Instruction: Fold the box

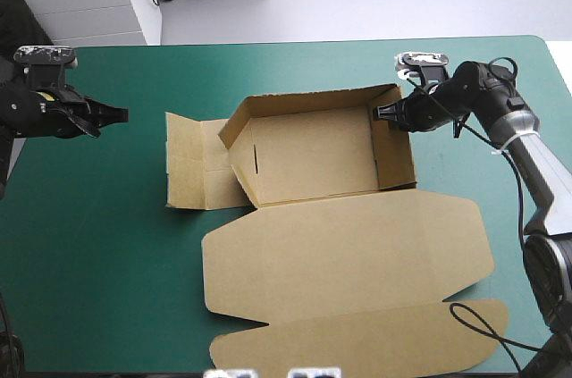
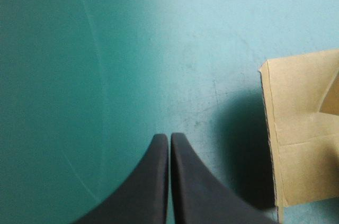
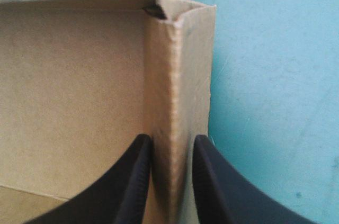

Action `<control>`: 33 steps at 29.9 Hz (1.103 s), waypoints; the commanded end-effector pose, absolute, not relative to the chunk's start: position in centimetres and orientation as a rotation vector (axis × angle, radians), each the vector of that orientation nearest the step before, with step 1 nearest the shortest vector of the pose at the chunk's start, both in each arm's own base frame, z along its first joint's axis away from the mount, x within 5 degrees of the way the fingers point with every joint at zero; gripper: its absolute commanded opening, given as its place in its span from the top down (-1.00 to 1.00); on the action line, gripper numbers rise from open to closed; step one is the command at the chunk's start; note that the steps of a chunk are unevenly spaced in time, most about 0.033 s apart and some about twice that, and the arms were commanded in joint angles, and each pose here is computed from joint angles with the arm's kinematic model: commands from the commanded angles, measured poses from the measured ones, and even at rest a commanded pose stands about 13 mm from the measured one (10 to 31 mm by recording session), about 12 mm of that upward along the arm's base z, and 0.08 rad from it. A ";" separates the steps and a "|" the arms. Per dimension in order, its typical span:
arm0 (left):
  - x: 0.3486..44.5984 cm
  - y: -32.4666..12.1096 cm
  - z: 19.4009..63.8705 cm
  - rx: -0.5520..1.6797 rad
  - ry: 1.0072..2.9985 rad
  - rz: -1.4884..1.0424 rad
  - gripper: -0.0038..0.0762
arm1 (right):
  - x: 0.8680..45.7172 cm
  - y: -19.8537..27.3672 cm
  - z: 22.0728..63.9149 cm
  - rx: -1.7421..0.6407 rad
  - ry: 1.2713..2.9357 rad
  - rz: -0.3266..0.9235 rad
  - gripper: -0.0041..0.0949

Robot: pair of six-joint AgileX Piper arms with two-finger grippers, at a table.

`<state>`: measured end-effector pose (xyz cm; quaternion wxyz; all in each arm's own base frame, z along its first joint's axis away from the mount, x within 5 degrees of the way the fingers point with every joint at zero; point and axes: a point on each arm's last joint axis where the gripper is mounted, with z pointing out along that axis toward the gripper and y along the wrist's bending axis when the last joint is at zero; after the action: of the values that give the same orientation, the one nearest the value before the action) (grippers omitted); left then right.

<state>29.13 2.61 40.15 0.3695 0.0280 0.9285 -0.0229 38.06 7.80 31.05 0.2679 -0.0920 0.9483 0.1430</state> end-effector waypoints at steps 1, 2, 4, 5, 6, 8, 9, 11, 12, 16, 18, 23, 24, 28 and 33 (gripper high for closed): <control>28.4 2.5 42.2 0.059 2.278 -0.061 0.91 | 38.0 7.9 34.0 -0.244 2.410 0.385 0.22; 28.4 2.5 42.2 0.059 2.278 -0.061 0.91 | 38.0 7.8 34.3 -0.250 2.393 0.380 0.21; 28.4 2.5 42.2 0.059 2.278 -0.061 0.91 | 38.0 7.8 34.8 -0.268 2.378 0.373 0.21; 28.4 2.5 42.2 0.059 2.278 -0.061 0.91 | 38.0 7.8 35.2 -0.278 2.371 0.368 0.21; 28.4 2.5 42.2 0.059 2.279 -0.061 0.91 | 38.0 7.8 35.6 -0.284 2.366 0.364 0.21; 28.4 2.6 42.2 0.062 2.282 -0.049 0.91 | 38.0 7.8 36.9 -0.304 2.348 0.349 0.21; 28.4 2.6 42.2 0.062 2.283 -0.049 0.91 | 37.9 7.7 37.5 -0.315 2.339 0.337 0.21; 28.3 2.6 42.2 0.063 2.287 -0.050 0.91 | 37.8 7.6 38.9 -0.334 2.318 0.313 0.21; 28.3 2.6 42.1 0.063 2.289 -0.050 0.91 | 37.8 7.5 39.8 -0.343 2.299 0.295 0.21; 28.3 2.5 42.1 0.065 2.301 -0.053 0.91 | 37.2 7.4 42.2 -0.331 2.280 0.301 0.21; 28.3 2.5 42.1 0.065 2.301 -0.053 0.91 | 37.0 7.3 42.6 -0.346 2.297 0.288 0.21; 28.3 2.5 42.1 0.064 2.301 -0.056 0.91 | 37.7 7.3 40.5 -0.360 2.429 0.272 0.21; 28.3 2.5 42.1 0.064 2.301 -0.056 0.91 | 38.1 7.3 39.7 -0.366 2.464 0.273 0.21; 28.2 2.5 42.0 0.066 2.311 -0.059 0.91 | 39.6 7.8 36.9 -0.370 2.555 0.314 0.21; 28.1 2.5 41.9 0.070 2.331 -0.064 0.92 | 40.9 8.1 34.9 -0.372 2.587 0.331 0.21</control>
<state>28.84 2.57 39.89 0.3496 0.0312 0.9361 -0.0248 41.30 7.98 32.38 0.2036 -0.1331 0.9634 0.1125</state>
